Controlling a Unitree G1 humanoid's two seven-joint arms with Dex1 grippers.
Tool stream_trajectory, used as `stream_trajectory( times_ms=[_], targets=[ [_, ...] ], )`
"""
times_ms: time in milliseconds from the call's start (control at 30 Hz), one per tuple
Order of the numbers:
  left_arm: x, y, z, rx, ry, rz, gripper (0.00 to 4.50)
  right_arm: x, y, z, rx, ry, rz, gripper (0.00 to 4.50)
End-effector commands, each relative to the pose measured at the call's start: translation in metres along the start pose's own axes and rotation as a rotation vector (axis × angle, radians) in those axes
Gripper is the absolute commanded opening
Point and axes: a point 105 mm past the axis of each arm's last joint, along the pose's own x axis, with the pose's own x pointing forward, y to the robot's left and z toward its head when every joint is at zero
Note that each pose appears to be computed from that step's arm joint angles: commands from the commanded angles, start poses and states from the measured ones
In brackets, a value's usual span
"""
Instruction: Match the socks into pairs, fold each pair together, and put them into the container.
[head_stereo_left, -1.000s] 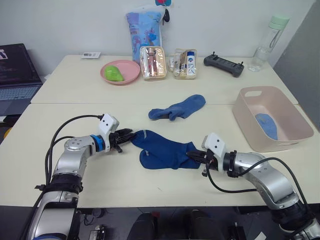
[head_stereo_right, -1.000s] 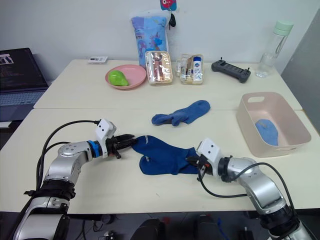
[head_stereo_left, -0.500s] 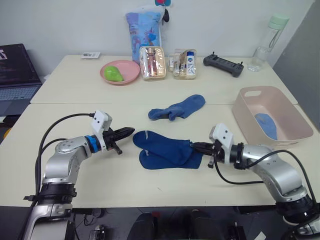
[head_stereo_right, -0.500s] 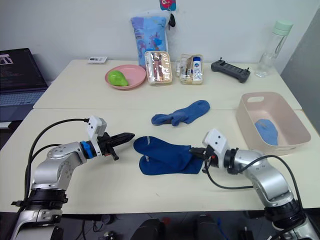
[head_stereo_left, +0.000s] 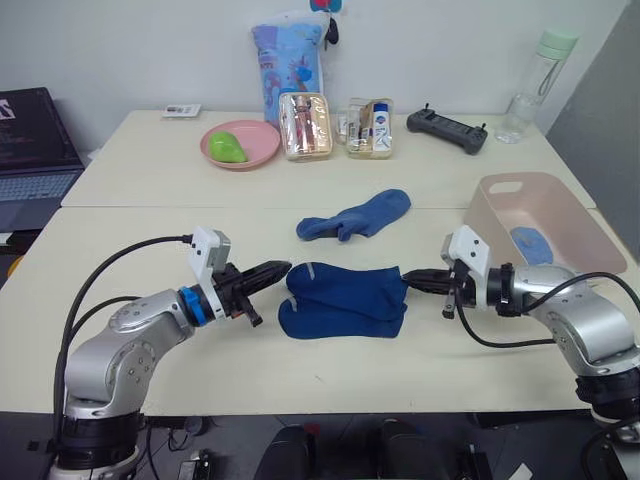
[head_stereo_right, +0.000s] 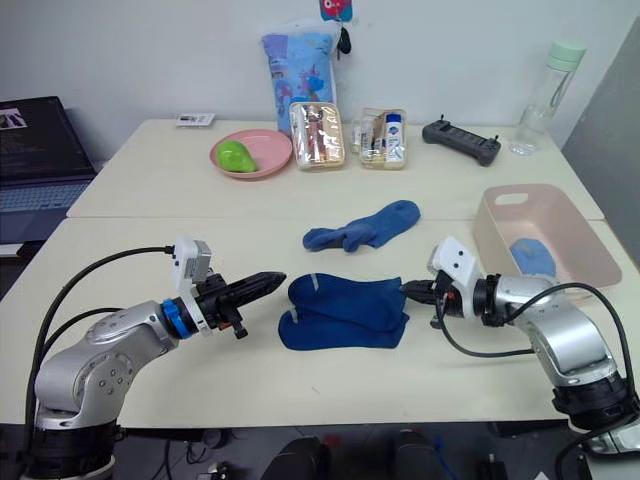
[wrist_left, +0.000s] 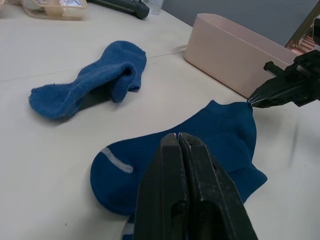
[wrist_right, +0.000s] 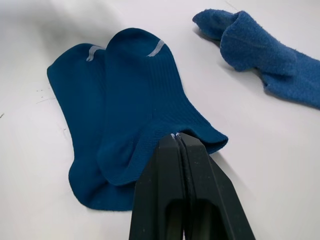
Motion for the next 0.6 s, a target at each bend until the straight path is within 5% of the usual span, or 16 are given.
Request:
stream_trajectory(
  times_ms=[33,167,467,600],
  targets=[
    [-0.010,0.010,0.012,0.061,-0.045,0.079,0.03,-0.008,-0.005,0.016,-0.052,-0.038,-0.008,0.00],
    [-0.024,0.036,0.005,0.094,-0.002,0.132,0.61,-0.005,0.003,0.008,-0.038,-0.028,0.018,0.00],
    [0.013,0.049,-0.001,0.121,0.038,0.066,3.42,-0.003,0.007,0.009,-0.027,-0.036,0.012,0.00],
    [0.039,0.053,-0.007,0.140,0.077,0.049,3.42,-0.001,0.007,0.009,-0.026,-0.037,0.007,0.00]
  ],
)
